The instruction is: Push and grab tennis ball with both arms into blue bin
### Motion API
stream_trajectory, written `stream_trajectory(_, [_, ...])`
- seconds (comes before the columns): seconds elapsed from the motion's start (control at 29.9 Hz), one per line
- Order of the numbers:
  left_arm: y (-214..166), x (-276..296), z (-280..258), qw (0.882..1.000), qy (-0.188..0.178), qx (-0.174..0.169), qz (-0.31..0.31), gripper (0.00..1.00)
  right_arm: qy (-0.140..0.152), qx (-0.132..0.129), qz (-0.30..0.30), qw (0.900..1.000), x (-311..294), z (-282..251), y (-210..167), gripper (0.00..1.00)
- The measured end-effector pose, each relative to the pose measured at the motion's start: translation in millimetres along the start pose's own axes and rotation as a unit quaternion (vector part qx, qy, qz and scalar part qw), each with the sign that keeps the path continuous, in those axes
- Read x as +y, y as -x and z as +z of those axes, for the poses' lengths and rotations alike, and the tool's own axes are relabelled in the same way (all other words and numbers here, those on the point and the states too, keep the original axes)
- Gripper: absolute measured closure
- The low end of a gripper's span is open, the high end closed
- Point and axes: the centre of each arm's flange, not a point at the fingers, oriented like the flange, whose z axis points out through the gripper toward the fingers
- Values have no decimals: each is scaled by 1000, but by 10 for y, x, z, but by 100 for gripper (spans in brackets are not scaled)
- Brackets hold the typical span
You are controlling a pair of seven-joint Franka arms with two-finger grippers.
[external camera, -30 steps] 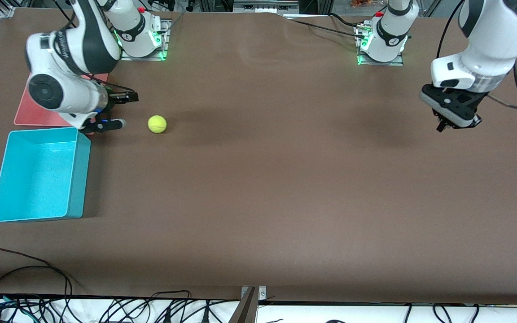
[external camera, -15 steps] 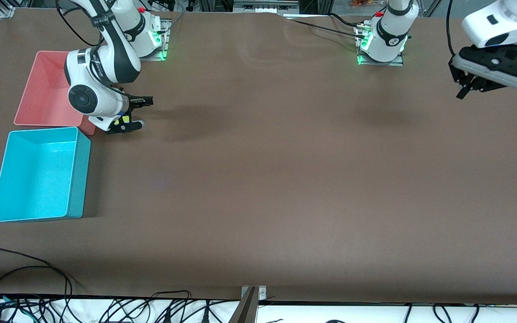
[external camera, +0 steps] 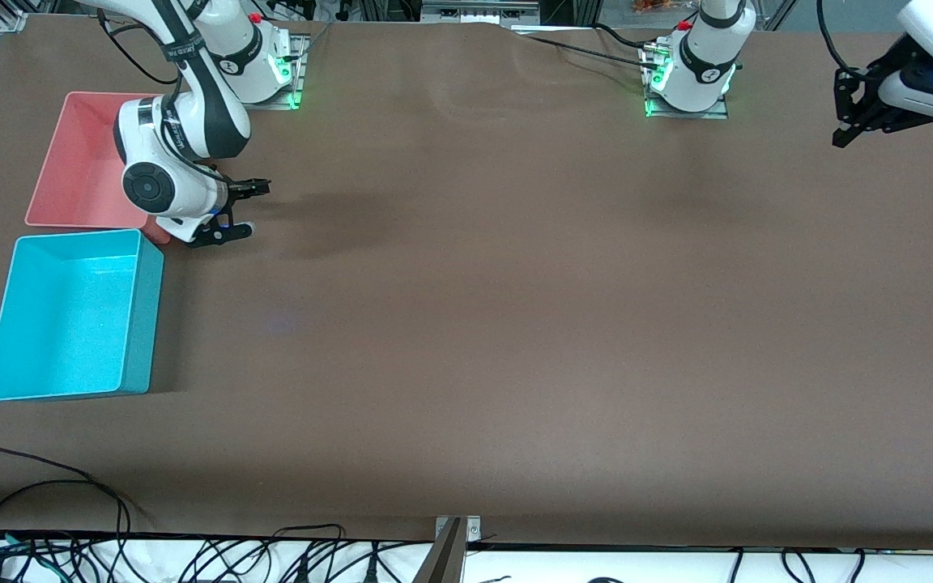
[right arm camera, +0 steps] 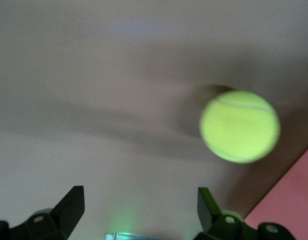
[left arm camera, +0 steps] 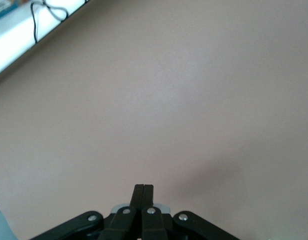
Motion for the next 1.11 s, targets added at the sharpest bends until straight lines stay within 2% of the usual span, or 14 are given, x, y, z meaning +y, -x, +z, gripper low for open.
stream_trajectory(0.23, [-33,7,43,1000,1,-5,-5,98,45,6,-18,999,166,32,-31,0])
stream_trajectory(0.3, [-36,11,46,1000,1,-5,-5,94,56,8,-24,998,205,57,-52,0])
stream_trajectory(0.33, [-36,11,47,1000,1,-6,-5,86,59,11,-26,998,225,74,-68,0])
stream_trajectory(0.54, [-32,12,49,1000,1,-8,-5,62,74,24,-36,996,327,196,-163,0])
stream_trajectory(0.57, [-31,12,47,1000,1,-8,-5,54,78,24,-38,996,347,214,-174,0])
stream_trajectory(0.6, [-30,12,45,1000,1,-8,-5,54,81,25,-40,996,362,223,-180,0])
stream_trajectory(0.7, [-30,11,39,1000,1,-8,-5,41,85,30,-41,995,402,234,-198,0])
stream_trajectory(0.74, [-30,10,38,1000,1,-8,-5,31,85,31,-41,995,412,238,-203,0])
stream_trajectory(0.8, [-29,9,40,1000,2,-8,-5,25,85,31,-40,995,431,247,-208,0])
stream_trajectory(0.97, [-31,7,77,1000,4,-17,-6,0,95,31,-45,994,483,262,-210,0])
stream_trajectory(1.11, [-53,-1,140,1000,6,-27,-7,0,104,31,-50,993,498,265,-212,0])
